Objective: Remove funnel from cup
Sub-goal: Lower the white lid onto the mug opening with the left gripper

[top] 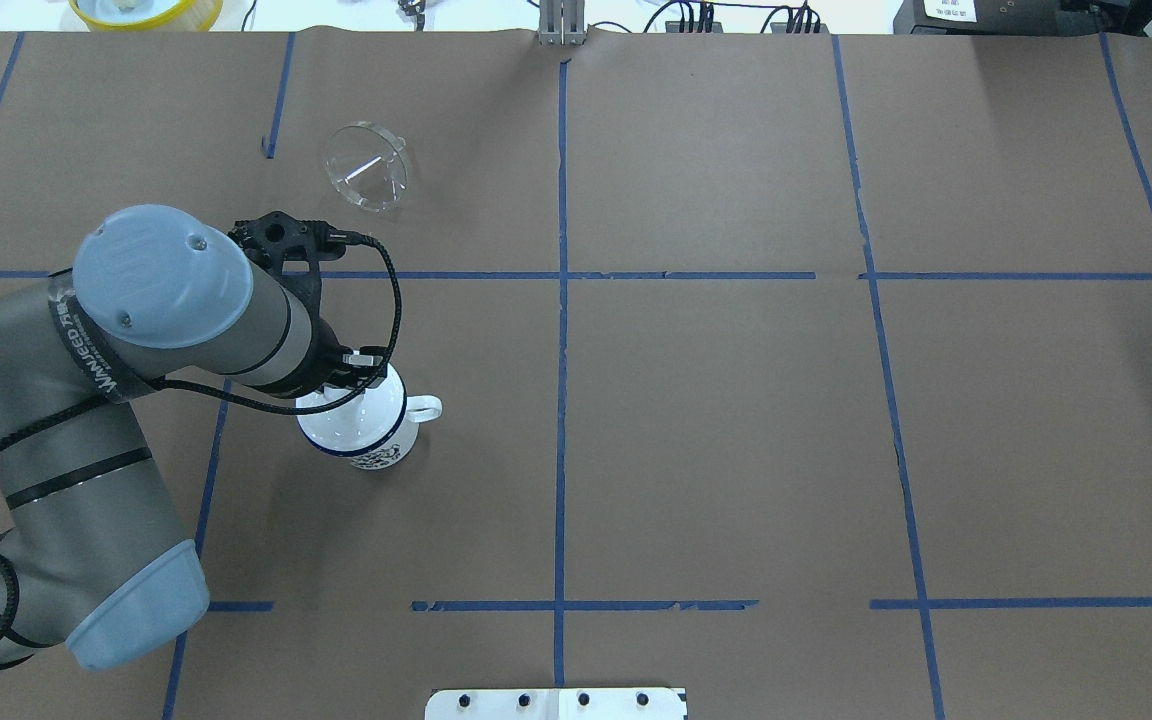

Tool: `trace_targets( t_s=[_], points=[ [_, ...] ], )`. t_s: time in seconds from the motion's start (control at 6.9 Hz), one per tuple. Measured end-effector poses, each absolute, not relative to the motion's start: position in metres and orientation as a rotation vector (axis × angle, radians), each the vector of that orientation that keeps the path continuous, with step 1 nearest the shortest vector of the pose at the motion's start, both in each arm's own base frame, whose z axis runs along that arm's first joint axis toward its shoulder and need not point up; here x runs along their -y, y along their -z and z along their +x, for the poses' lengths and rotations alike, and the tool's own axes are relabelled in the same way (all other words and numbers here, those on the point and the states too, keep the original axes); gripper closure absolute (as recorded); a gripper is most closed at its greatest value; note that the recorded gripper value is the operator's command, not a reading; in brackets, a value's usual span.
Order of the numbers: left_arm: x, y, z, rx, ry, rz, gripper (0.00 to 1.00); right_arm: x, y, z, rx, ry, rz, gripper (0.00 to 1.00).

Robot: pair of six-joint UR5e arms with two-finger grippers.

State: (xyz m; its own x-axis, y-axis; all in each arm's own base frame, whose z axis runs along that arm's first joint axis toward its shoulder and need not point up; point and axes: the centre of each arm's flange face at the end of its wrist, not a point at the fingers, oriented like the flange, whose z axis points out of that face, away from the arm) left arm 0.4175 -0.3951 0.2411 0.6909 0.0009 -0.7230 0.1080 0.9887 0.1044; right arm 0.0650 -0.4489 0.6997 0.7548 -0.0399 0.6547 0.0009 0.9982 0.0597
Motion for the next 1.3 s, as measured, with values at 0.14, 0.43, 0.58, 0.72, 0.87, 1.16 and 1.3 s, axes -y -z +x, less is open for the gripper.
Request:
trace_targets(
  t_s=[0.14, 0.43, 0.58, 0.72, 0.87, 1.16, 1.3],
  points=[
    [0.3952, -0.2418, 0.4177, -0.806, 0.06, 0.142, 0.9, 0.4489, -0.6997, 0.065, 0.715, 0.022, 0.057, 0.0],
    [0.3953, -0.2425, 0.4179, -0.804, 0.06, 0.141, 0.59, 0.4489, -0.6997, 0.065, 0.715, 0.022, 0.057, 0.0],
    [0.3953, -0.2426, 0.4179, -0.804, 0.061, 0.14, 0.44, 0.4489, -0.6997, 0.065, 0.715, 0.022, 0.057, 0.0],
    [0.3953, -0.2427, 0.4179, -0.804, 0.064, 0.139, 0.29, 0.4489, -0.6997, 0.065, 0.715, 0.022, 0.057, 0.0],
    [0.3954, -0.2427, 0.4179, -0.804, 0.065, 0.14, 0.21, 0.4489, -0.6997, 0.065, 0.715, 0.022, 0.057, 0.0],
    [0.3955, -0.2429, 0.4177, -0.803, 0.063, 0.142, 0.0, 0.4489, -0.6997, 0.065, 0.715, 0.022, 0.057, 0.0],
    [0.3962, -0.2412, 0.4143, -0.806, 0.047, 0.153, 0.0, 0.4489, -0.6997, 0.065, 0.715, 0.022, 0.057, 0.0]
  ],
)
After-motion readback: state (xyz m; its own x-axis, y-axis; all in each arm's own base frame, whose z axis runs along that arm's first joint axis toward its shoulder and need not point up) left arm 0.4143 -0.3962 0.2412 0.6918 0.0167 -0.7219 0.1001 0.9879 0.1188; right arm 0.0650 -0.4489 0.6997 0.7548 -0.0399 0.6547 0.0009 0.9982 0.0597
